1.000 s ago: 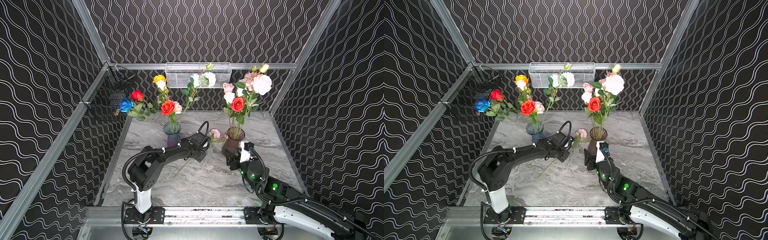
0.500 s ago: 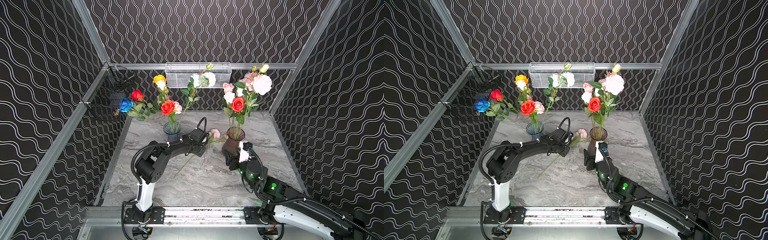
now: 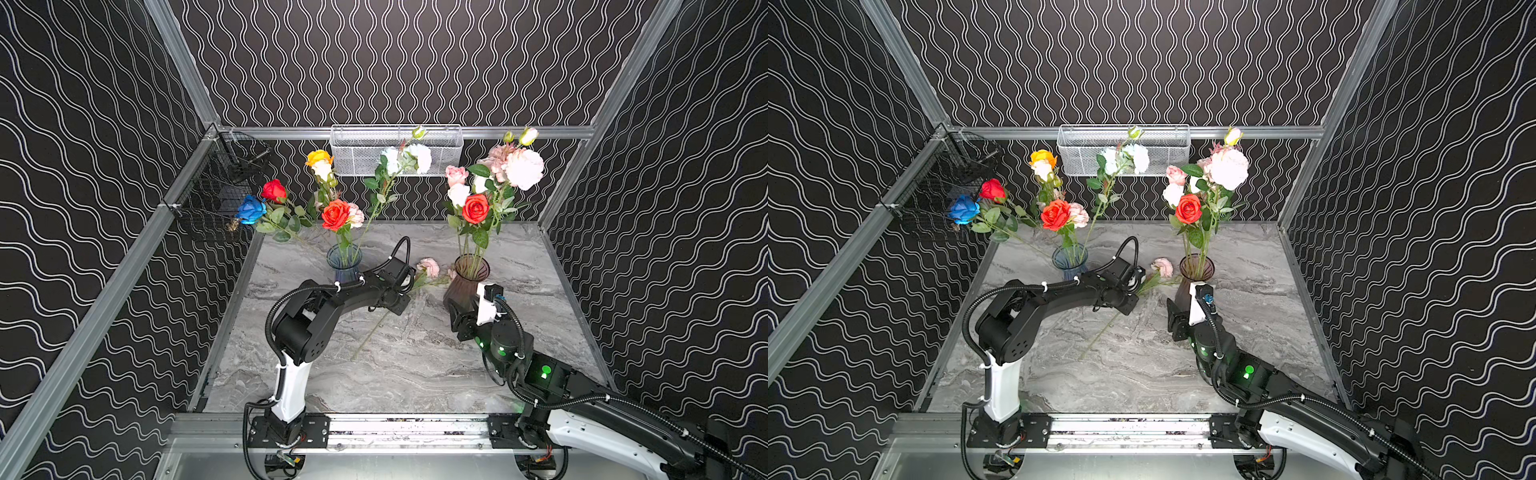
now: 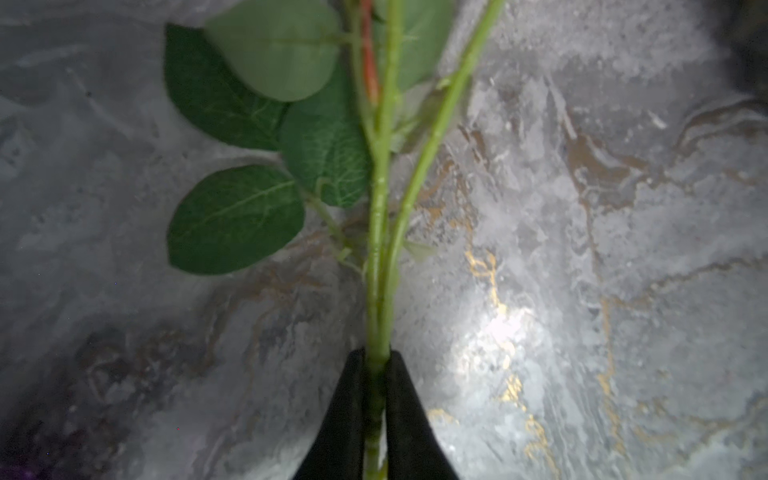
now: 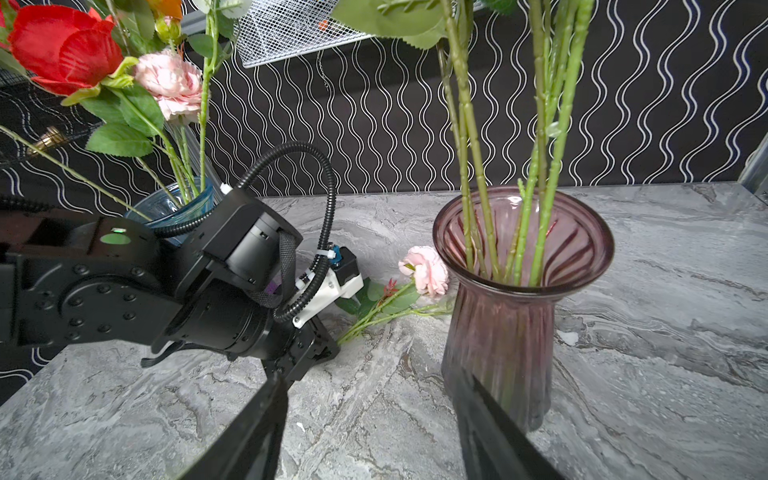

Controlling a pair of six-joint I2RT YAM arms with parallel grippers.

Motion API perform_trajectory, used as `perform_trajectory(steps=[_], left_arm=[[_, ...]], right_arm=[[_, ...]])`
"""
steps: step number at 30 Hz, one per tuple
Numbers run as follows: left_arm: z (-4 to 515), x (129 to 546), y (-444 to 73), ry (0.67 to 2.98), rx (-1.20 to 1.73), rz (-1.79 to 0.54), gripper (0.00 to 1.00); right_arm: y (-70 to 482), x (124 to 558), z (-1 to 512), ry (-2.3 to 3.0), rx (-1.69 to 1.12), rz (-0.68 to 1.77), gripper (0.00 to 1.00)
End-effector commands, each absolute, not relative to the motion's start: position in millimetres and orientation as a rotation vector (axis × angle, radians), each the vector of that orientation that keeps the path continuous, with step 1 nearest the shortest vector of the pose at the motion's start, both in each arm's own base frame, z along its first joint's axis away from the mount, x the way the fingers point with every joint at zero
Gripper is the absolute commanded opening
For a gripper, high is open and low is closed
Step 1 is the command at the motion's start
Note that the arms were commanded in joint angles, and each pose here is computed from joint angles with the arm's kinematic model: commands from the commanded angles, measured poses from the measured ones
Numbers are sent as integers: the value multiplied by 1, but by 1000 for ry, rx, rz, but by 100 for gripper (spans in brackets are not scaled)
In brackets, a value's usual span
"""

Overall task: Arrange the flowers into the vase
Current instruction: 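Close the left gripper on the pink rose stem and lift it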

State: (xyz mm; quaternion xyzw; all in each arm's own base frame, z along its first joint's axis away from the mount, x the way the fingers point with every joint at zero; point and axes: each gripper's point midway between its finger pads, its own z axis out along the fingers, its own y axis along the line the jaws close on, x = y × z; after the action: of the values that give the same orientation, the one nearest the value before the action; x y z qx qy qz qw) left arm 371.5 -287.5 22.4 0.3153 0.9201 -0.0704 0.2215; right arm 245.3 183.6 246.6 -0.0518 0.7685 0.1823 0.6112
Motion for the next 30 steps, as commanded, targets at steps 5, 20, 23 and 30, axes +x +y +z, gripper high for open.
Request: perform_trajectory(steps=[5, 20, 23, 30], left_arm=[[51, 357, -283, 2535, 786, -265, 2], [144, 273, -230, 2448, 723, -121, 0], [161, 256, -218, 2441, 724, -105, 0], [207, 234, -191, 2386, 665, -113, 0]], right_arm=[[183, 246, 257, 1740, -95, 443, 65], [179, 244, 266, 1717, -79, 461, 65], [180, 245, 268, 1711, -78, 464, 65], [181, 244, 272, 1707, -77, 474, 65]])
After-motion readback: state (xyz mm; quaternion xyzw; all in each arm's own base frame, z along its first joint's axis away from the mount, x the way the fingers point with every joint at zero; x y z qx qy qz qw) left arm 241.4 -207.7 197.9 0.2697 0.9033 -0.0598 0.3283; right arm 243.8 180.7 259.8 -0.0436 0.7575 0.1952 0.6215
